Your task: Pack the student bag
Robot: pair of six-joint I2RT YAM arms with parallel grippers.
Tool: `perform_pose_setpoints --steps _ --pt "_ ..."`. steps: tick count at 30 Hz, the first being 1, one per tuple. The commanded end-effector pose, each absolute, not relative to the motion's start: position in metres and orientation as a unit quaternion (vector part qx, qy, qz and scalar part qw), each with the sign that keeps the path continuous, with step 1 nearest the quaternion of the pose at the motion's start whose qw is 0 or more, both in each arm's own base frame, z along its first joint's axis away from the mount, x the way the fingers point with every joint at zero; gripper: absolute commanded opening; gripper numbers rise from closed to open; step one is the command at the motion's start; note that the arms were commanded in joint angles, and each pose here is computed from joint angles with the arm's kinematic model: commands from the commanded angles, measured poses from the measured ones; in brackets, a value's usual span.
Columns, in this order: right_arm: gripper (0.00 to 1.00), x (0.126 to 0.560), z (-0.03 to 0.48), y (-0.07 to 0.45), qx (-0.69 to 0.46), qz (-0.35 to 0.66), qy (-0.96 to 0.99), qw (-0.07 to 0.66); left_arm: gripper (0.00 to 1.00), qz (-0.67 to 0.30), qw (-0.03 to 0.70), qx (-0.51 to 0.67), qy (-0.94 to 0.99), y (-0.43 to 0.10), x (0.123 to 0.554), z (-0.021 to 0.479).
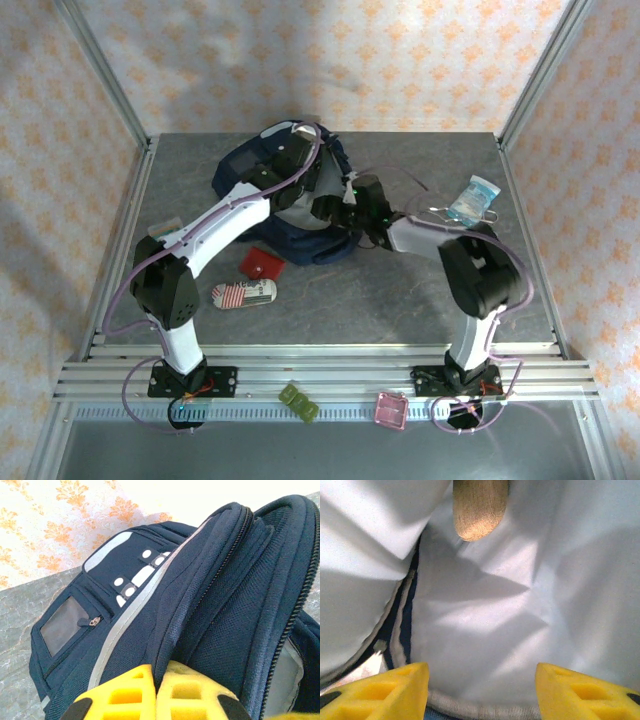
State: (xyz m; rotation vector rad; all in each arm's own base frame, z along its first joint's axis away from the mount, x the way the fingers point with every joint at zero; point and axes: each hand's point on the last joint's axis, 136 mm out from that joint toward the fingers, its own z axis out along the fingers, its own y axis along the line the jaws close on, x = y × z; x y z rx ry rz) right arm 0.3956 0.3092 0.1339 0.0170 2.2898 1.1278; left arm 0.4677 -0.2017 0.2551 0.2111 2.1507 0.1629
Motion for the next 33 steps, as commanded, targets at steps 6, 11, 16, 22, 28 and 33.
perform_pose_setpoints --steps 6,11,16,22,28,33 --pt "0.59 0.343 0.136 0.245 0.021 0.349 0.876 0.332 0.18 0.012 0.506 0.034 0.862 -0.206 0.450 0.287" --pt "0.60 0.320 0.148 0.232 0.005 0.341 0.874 0.347 0.42 -0.027 0.491 0.011 0.871 -0.207 0.428 0.272" --pt "0.71 0.305 0.169 0.241 -0.051 0.332 0.864 0.375 0.53 -0.054 0.466 -0.065 0.881 -0.185 0.394 0.251" --pt "0.72 0.307 0.174 0.254 -0.064 0.353 0.856 0.373 0.94 -0.042 0.395 -0.220 0.891 -0.127 0.332 0.199" --pt "0.72 0.310 0.174 0.267 -0.069 0.374 0.849 0.366 0.99 -0.154 0.297 -0.387 0.859 -0.101 0.278 0.138" --pt "0.72 0.306 0.184 0.267 -0.069 0.384 0.842 0.372 0.99 -0.222 0.242 -0.503 0.800 -0.088 0.251 0.100"
